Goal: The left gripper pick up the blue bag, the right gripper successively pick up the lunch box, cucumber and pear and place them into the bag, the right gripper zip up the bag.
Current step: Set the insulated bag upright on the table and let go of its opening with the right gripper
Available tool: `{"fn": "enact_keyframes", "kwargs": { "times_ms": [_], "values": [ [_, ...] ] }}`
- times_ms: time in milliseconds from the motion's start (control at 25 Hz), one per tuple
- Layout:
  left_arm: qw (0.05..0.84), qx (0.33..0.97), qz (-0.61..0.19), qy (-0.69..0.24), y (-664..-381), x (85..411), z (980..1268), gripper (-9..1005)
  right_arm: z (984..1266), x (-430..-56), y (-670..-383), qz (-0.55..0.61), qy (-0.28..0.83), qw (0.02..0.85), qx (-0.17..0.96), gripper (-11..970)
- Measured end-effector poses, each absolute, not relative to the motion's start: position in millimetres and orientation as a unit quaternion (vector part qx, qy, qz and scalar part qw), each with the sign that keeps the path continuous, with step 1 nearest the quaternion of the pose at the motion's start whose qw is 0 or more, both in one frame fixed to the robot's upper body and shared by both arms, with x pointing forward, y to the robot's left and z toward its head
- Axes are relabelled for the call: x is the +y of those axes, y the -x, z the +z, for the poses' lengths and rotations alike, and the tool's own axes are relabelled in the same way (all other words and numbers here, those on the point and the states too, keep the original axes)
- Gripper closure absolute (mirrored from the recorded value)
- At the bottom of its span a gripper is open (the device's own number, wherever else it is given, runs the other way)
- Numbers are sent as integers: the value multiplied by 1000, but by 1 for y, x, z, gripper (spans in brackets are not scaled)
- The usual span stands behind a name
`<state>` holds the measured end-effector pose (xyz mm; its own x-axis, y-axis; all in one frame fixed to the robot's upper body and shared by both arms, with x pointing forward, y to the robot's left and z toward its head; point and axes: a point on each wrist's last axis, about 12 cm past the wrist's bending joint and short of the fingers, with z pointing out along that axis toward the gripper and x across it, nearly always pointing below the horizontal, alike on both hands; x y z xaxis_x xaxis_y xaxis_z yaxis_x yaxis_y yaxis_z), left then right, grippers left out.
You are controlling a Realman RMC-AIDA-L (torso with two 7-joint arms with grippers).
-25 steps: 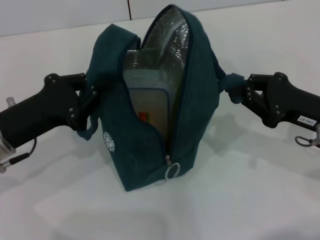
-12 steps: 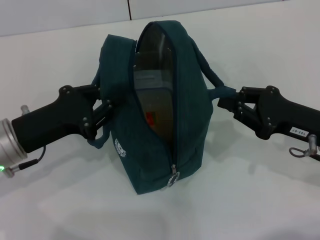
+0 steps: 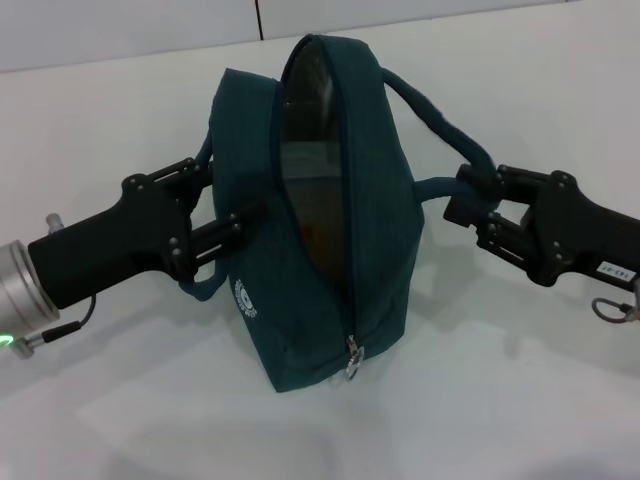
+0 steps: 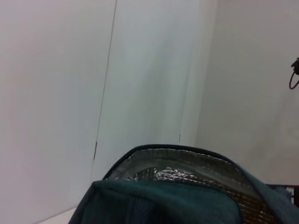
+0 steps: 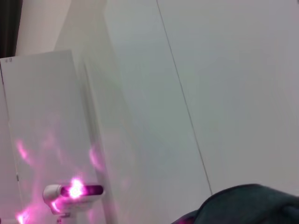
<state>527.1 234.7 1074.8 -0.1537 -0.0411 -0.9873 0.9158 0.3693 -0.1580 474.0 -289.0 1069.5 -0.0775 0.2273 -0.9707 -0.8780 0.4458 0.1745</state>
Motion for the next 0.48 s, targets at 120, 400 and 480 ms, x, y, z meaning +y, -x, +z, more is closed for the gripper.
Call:
{"fn": "enact_keyframes", "kwargs": {
  "times_ms": [120,400,480],
  "values": [
    [547,621,-438,-351,-527,235,1075,533,1070,-293,-473,437,277,630,579,666],
    [549,619,-439,-350,-527,234,1075,368,1070,-298,-469,422,275,649,571,457],
    [551,618,-438,-350,-527,234,1075,368,1071,-300,-465,423,273,653,565,435]
  ]
}}
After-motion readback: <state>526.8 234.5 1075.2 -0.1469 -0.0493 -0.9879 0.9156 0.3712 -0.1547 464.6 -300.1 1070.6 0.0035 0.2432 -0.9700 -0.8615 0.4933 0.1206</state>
